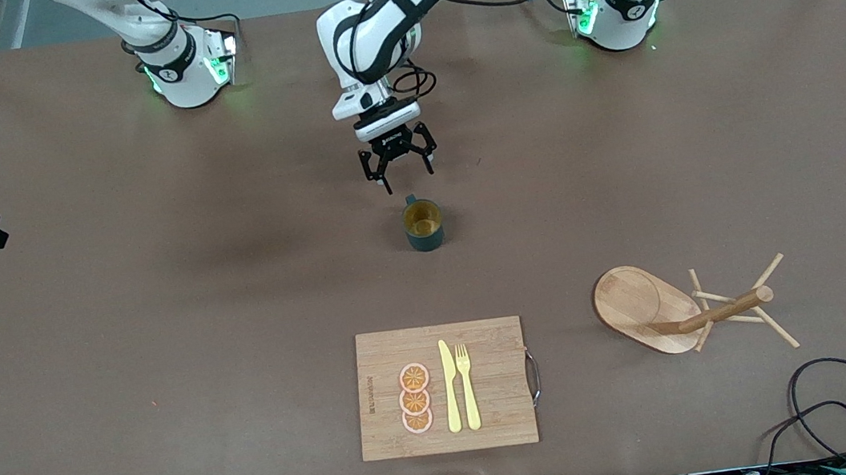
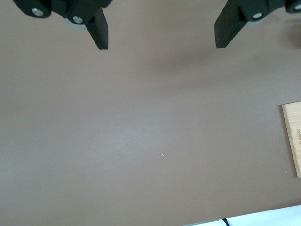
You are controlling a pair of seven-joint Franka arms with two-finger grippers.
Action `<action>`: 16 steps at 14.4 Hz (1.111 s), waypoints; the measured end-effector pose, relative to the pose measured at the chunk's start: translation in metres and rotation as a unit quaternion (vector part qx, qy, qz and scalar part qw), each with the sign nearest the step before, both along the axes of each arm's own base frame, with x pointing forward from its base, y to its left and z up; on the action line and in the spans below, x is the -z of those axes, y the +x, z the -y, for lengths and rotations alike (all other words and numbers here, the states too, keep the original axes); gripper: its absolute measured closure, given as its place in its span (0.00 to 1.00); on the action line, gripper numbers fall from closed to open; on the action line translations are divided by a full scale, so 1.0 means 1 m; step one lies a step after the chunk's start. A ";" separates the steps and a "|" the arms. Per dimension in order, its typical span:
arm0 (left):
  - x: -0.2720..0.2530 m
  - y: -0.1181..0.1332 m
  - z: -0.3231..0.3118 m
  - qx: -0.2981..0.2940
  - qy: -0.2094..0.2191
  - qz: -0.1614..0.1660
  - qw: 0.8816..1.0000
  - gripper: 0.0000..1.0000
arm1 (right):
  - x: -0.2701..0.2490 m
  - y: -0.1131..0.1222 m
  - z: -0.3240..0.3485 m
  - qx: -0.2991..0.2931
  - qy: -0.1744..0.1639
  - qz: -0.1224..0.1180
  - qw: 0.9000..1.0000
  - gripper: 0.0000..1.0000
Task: Pass cup and hang on rack
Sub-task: 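Lower the left gripper over the mug handle and close on it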
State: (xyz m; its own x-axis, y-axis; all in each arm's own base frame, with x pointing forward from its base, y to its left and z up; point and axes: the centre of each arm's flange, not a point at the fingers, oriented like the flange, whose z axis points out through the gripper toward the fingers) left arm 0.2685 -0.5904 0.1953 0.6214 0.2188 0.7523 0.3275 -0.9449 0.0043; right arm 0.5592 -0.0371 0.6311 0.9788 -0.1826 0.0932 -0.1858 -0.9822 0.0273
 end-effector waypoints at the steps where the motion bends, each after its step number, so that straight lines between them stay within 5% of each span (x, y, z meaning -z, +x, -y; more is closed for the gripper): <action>1: 0.006 -0.002 -0.001 0.004 0.000 0.006 1.000 0.00 | -0.001 0.000 0.000 0.000 0.000 0.001 1.000 0.00; 11: 0.037 -0.005 -0.022 0.042 -0.006 0.073 0.996 0.03 | 0.014 -0.005 -0.003 -0.002 0.002 -0.027 1.000 0.00; 16: 0.046 0.002 -0.030 0.056 0.004 0.084 0.995 0.05 | 0.016 -0.010 -0.003 -0.003 0.000 -0.013 1.000 0.00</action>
State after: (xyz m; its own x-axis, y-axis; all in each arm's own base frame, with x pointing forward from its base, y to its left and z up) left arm 0.2708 -0.5608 0.1495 0.5069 0.1485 0.8491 0.2162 -0.9755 0.0415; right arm 0.5488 -0.0337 0.6151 0.9819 -0.1770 0.0677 -0.1795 -0.9832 0.0325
